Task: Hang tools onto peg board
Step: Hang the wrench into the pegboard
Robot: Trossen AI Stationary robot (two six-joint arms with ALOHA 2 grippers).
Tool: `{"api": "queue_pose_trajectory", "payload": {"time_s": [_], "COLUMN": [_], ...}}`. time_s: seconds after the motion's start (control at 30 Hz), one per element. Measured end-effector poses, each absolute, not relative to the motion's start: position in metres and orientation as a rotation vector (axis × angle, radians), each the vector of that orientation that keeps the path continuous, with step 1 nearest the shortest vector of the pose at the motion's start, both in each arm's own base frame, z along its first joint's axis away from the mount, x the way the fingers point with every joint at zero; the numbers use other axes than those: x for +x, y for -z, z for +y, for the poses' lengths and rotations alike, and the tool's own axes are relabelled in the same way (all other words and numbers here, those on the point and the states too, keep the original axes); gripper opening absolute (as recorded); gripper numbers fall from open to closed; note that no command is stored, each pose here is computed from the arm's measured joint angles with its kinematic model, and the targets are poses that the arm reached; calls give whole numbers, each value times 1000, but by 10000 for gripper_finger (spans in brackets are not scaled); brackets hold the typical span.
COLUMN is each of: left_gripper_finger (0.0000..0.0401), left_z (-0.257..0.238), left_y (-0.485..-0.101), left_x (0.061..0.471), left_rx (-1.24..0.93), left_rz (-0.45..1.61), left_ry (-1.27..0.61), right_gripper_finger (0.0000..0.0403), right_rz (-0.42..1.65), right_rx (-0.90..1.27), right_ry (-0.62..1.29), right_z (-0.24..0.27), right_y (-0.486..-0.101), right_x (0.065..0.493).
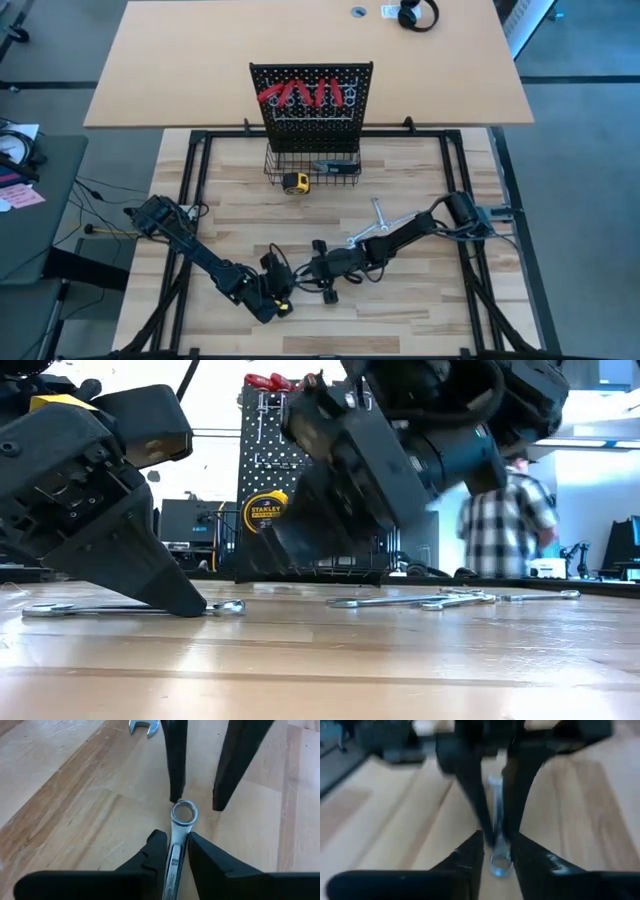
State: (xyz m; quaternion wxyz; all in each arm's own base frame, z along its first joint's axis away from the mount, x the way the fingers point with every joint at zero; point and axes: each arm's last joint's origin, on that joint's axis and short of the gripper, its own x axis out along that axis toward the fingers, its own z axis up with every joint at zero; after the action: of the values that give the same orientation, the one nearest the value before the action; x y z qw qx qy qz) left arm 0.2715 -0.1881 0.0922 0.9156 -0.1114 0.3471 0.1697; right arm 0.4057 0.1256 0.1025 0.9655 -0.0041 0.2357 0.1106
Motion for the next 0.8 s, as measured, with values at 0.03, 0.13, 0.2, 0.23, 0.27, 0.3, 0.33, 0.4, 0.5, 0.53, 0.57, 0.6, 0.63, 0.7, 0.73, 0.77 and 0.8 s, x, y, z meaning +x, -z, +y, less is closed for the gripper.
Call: {"api": "queue_pose_trajectory", "payload": {"time_s": [0.03,0.13,0.2,0.23,0.27,0.3,0.33,0.4,0.5,0.53,0.57,0.6,0.63,0.7,0.73,0.77,0.8], "left_gripper_finger": [69,68,68,68,68,68,68,68,69,72,76,81,88,104,113,121,129], "left_z": [-188,-188,-188,-188,-188,-189,-189,-189,-190,-190,-190,-190,-189,-189,-189,-189,-190], "left_y": [-92,-92,-92,-92,-92,-92,-93,-94,-95,-96,-97,-99,-101,-105,-108,-110,-111], "left_x": [271,271,272,272,272,272,273,274,275,275,275,275,274,272,270,268,266], "left_rx": [-228,-227,-225,-224,-223,-222,-220,-220,-216,-212,-206,-205,-205,-202,-200,-198,-200], "left_rz": [712,710,706,704,700,695,687,666,643,641,642,644,645,653,658,666,676], "left_ry": [-351,-352,-352,-349,-348,-349,-350,-356,-356,-351,-346,-342,-341,-334,-334,-335,-335], "right_gripper_finger": [92,56,33,21,12,9,9,13,14,13,11,9,8,8,8,8,8], "right_rz": [474,482,481,481,485,494,501,528,553,562,580,595,598,622,628,630,633], "right_rx": [-2,-5,-5,-5,-6,-6,-3,18,64,76,81,83,85,85,85,84,84], "right_ry": [-222,-223,-224,-224,-222,-220,-217,-216,-222,-220,-218,-217,-219,-219,-217,-217,-217], "right_z": [126,126,126,126,125,124,123,120,113,111,109,107,106,104,103,103,103], "right_y": [-104,-103,-103,-103,-103,-98,-94,-88,-80,-79,-79,-78,-78,-76,-76,-75,-75], "right_x": [406,406,406,406,406,407,407,407,410,410,410,410,410,409,409,409,409]}}
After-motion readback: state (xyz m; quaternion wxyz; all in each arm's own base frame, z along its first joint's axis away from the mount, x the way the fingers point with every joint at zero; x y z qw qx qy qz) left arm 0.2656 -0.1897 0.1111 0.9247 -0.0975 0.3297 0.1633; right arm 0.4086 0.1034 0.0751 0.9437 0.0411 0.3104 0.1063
